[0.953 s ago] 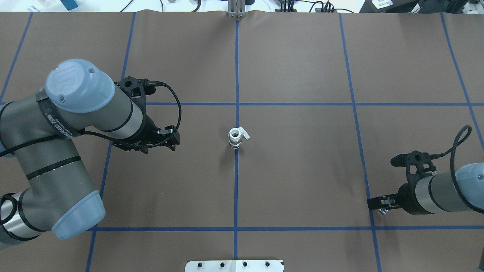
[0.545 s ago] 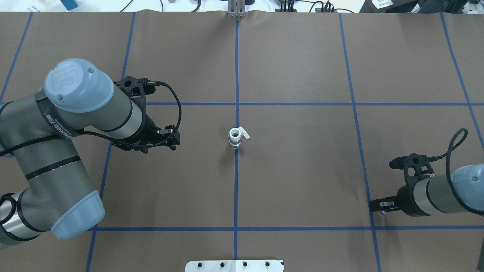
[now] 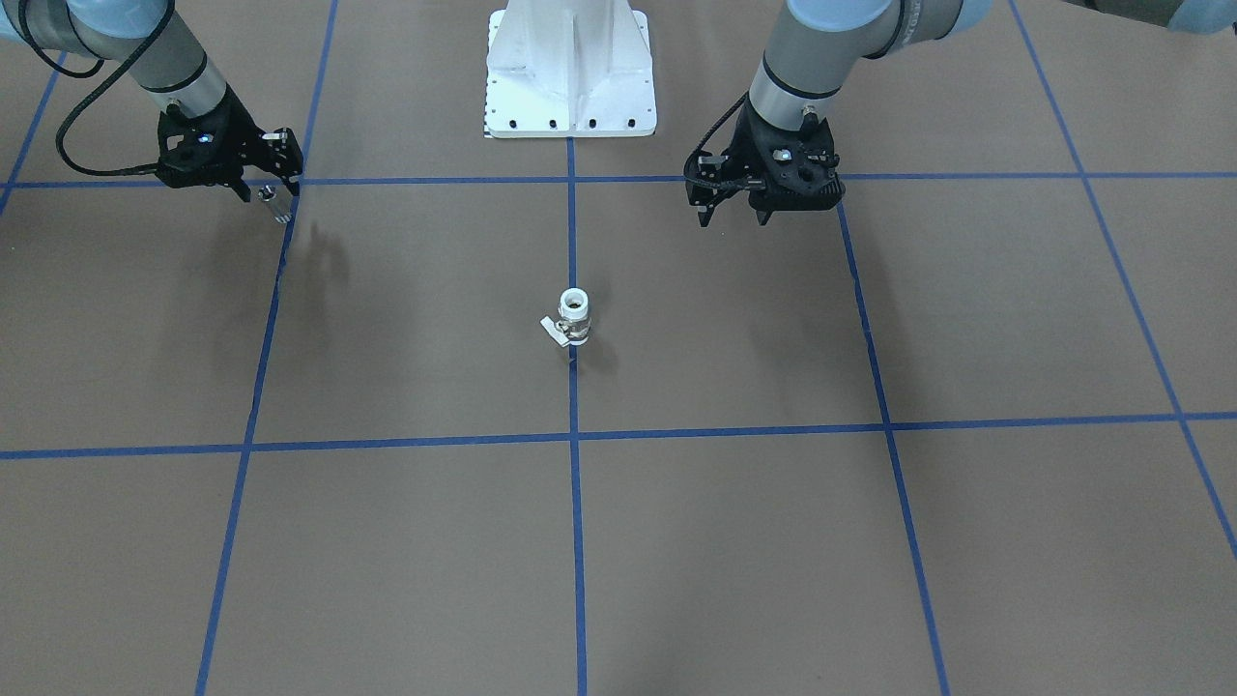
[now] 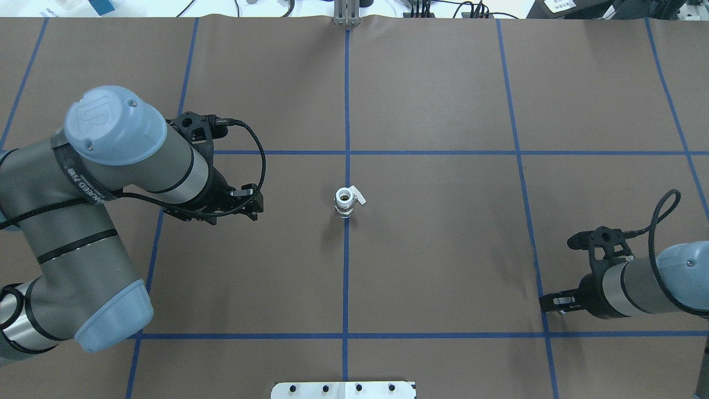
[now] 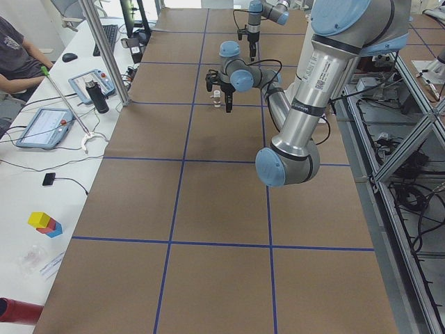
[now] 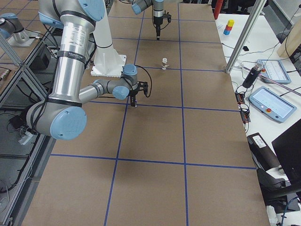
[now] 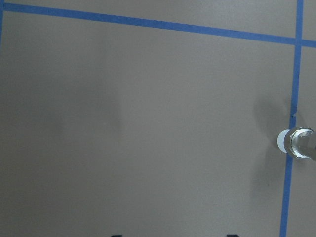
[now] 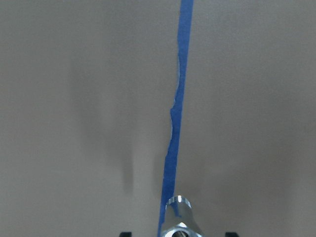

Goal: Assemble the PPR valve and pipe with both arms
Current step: 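Close the right gripper on the silver fitting and lift it, then carry the silver fitting with the right gripper above the white valve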

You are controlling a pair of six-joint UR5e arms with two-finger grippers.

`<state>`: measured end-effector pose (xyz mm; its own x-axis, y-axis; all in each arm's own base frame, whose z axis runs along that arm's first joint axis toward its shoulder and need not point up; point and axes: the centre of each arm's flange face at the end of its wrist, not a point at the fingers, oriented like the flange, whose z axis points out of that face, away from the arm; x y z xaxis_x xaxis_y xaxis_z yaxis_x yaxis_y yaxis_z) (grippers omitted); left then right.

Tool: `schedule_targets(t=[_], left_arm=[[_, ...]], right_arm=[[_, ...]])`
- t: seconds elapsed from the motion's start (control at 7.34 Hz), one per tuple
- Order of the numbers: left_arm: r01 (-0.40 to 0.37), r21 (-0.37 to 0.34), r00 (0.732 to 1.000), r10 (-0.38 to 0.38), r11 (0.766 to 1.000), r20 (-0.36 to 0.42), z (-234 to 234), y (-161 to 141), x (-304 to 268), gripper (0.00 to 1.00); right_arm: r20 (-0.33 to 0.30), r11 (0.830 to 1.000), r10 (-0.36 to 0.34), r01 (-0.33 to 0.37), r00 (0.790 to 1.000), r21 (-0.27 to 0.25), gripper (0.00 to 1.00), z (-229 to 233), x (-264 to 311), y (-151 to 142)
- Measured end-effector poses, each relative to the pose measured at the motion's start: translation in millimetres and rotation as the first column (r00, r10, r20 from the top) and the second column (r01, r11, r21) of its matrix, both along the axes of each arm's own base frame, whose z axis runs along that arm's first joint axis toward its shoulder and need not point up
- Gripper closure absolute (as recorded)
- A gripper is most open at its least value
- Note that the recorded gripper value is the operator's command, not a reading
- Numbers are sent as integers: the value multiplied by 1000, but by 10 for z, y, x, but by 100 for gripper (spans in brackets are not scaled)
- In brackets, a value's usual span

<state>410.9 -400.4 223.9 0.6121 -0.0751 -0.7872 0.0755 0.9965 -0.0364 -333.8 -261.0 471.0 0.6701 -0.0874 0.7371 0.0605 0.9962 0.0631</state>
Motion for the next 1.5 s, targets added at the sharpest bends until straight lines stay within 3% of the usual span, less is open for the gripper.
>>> schedule_targets(t=[0.14, 0.68, 1.09, 1.23, 1.5], left_arm=[[0, 0, 1000, 0, 1000, 0, -2, 1, -1, 24], [5, -2, 1000, -5, 1000, 1, 8, 10, -18, 24], [5, -2, 1000, -5, 1000, 2, 36, 37, -60, 24], [3, 0, 1000, -3, 1000, 4, 97, 87, -142, 25], [-12, 17, 1000, 12, 1000, 24, 301, 152, -342, 25]], right_arm=[[-1, 1000, 0, 0, 1000, 0, 100, 3, -1, 0], [8, 1000, 23, -23, 1000, -7, 100, -27, 96, -95], [56, 998, 49, -47, 997, -34, 100, -225, 193, -313], [63, 998, 57, -54, 996, -38, 100, -455, 46, -456], [30, 996, 74, -72, 997, -57, 100, -1376, -498, -872]])
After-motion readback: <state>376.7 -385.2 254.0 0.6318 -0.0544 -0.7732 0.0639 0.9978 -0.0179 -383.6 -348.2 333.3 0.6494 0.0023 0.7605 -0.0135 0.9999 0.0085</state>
